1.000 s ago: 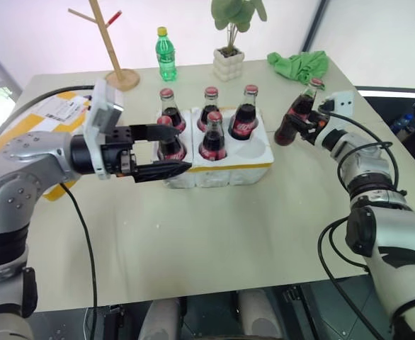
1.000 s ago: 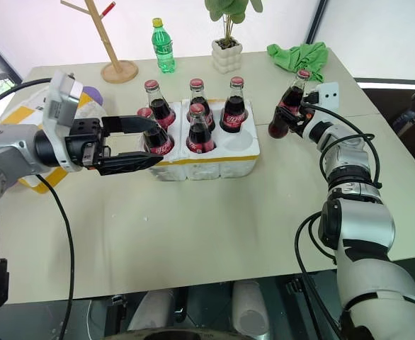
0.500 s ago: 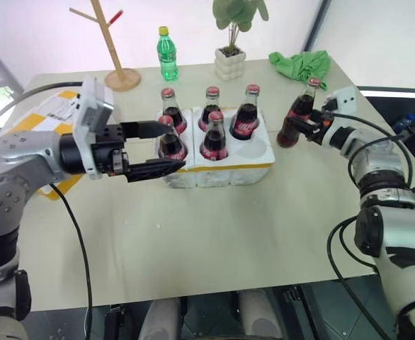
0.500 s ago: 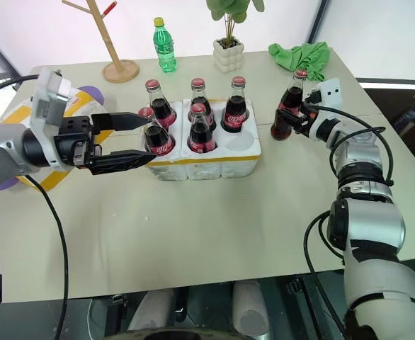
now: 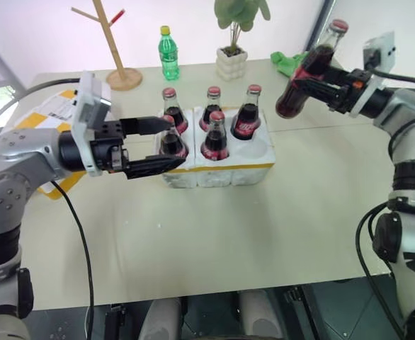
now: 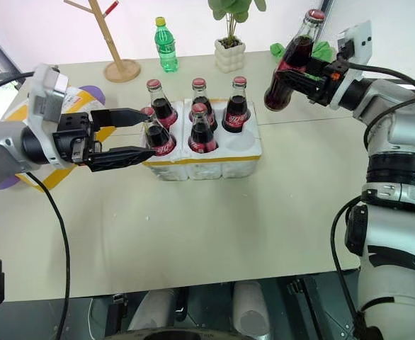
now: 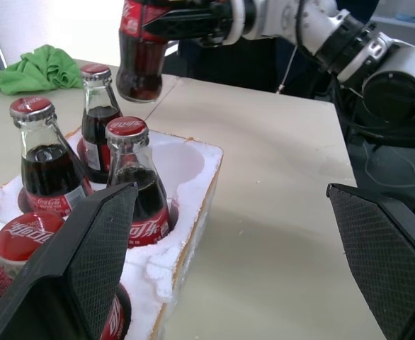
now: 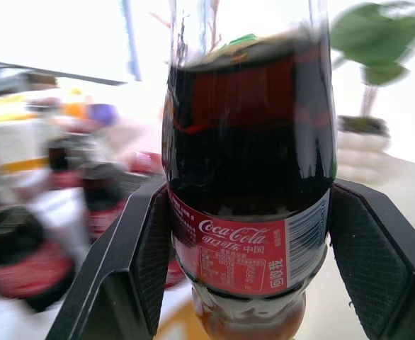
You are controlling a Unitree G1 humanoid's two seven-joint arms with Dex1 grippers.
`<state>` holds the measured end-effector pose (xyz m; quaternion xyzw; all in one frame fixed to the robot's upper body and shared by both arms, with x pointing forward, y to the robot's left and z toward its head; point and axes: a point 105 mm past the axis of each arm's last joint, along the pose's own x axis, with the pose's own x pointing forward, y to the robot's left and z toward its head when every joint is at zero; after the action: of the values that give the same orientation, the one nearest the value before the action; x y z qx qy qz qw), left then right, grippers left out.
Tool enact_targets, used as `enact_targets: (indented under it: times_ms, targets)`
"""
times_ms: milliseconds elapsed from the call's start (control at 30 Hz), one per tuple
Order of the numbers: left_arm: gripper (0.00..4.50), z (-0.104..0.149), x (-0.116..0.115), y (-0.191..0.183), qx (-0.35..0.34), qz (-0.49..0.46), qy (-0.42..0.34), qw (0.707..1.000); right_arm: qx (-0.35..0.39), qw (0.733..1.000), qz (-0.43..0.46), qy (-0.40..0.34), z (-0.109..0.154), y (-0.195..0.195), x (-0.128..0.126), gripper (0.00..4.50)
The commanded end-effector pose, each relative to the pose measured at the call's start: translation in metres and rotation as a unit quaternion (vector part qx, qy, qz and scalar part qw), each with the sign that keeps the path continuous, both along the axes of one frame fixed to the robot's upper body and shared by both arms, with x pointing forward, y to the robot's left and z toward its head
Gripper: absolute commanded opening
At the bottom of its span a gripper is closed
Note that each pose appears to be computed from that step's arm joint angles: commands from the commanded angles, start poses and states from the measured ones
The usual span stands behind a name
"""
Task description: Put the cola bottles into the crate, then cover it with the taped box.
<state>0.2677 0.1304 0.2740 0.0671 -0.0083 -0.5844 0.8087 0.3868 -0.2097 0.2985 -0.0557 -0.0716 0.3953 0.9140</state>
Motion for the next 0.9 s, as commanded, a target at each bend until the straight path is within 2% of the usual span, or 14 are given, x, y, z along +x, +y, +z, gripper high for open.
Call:
enact_targets:
  times_ms: [33,267,600,900]
  targets:
    - [4.5,0.006,-0.001,0.0,0.001,-0.002,-0.022,1.0,-0.002,0.998,0.046,-0.046,0.026,0.01,-0.024,2.64]
    - [4.5,0.006,-0.001,-0.001,-0.003,-0.003,-0.03,1.0,-0.033,0.992,0.124,-0.018,0.012,0.019,-0.051,2.64]
    - [4.5,0.005,0.001,-0.004,-0.007,-0.004,-0.03,1.0,-0.02,0.988,0.155,-0.01,0.005,0.042,-0.047,2.64]
    - [4.5,0.006,0.0,-0.006,-0.007,-0.007,-0.029,1.0,-0.039,0.983,0.179,0.007,-0.013,0.062,-0.043,2.64]
